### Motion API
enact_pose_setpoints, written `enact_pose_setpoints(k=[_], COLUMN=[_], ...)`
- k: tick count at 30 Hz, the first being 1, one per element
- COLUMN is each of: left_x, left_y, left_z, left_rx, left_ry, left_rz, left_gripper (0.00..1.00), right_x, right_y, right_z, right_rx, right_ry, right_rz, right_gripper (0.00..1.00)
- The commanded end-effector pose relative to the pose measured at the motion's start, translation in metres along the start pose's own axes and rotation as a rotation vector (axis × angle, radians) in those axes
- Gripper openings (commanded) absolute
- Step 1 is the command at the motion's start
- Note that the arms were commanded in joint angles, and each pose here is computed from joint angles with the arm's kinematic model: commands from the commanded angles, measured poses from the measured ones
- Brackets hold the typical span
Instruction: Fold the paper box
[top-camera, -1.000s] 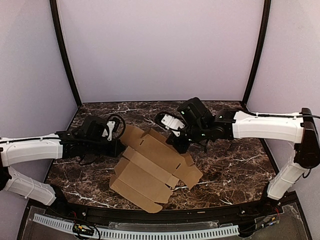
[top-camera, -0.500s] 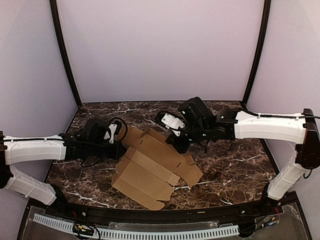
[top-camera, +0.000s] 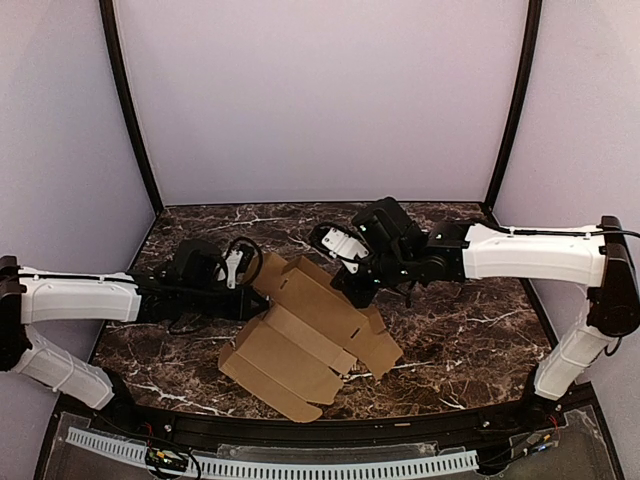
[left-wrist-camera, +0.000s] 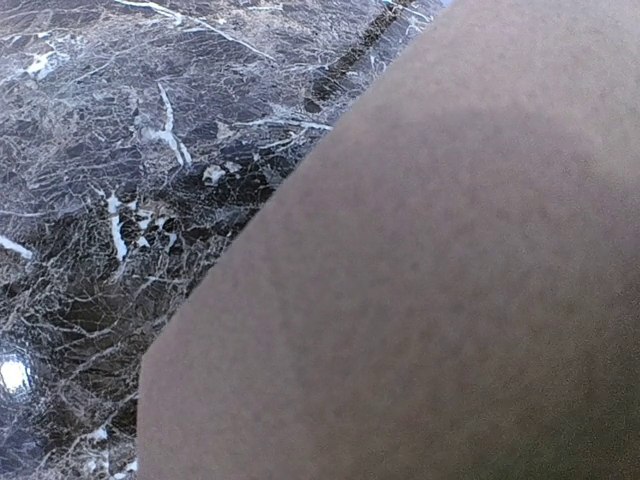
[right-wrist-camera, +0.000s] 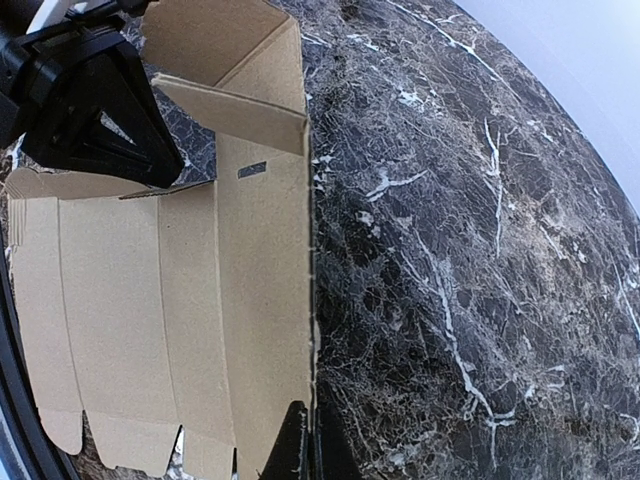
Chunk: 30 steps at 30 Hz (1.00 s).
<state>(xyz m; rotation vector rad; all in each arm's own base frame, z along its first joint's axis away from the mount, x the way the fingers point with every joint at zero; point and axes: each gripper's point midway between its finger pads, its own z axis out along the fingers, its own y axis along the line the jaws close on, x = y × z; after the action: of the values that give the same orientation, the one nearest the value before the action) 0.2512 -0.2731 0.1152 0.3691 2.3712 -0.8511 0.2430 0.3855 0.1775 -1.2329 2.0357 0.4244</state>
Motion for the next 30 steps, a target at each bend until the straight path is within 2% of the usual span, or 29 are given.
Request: enact_pose_setpoints(k=[1,19,30], left_x=[0.011,0.024,0.015], left_y=[-0.002,0.005,0.007], left_z=[0.005,0.026,-0.009], left_rx=[0.03,0.018,-0.039], left_ry=[0.033,0.086,0.043], left_rz=[-0.007,-0.003,0.057], left_gripper=[0.06,0.06,0.09], right_x=[-0.015,-0.002,0.019], right_y=[0.003,0.007,-0.006], right_z=[0.002,0.012,0.027], right_rx=[0.004,0.013,0.149], right_ry=[-0.058,-0.021,0.068], right_rz=[0.022,0.01,-0.098], right_gripper=[0.0,0.0,0.0])
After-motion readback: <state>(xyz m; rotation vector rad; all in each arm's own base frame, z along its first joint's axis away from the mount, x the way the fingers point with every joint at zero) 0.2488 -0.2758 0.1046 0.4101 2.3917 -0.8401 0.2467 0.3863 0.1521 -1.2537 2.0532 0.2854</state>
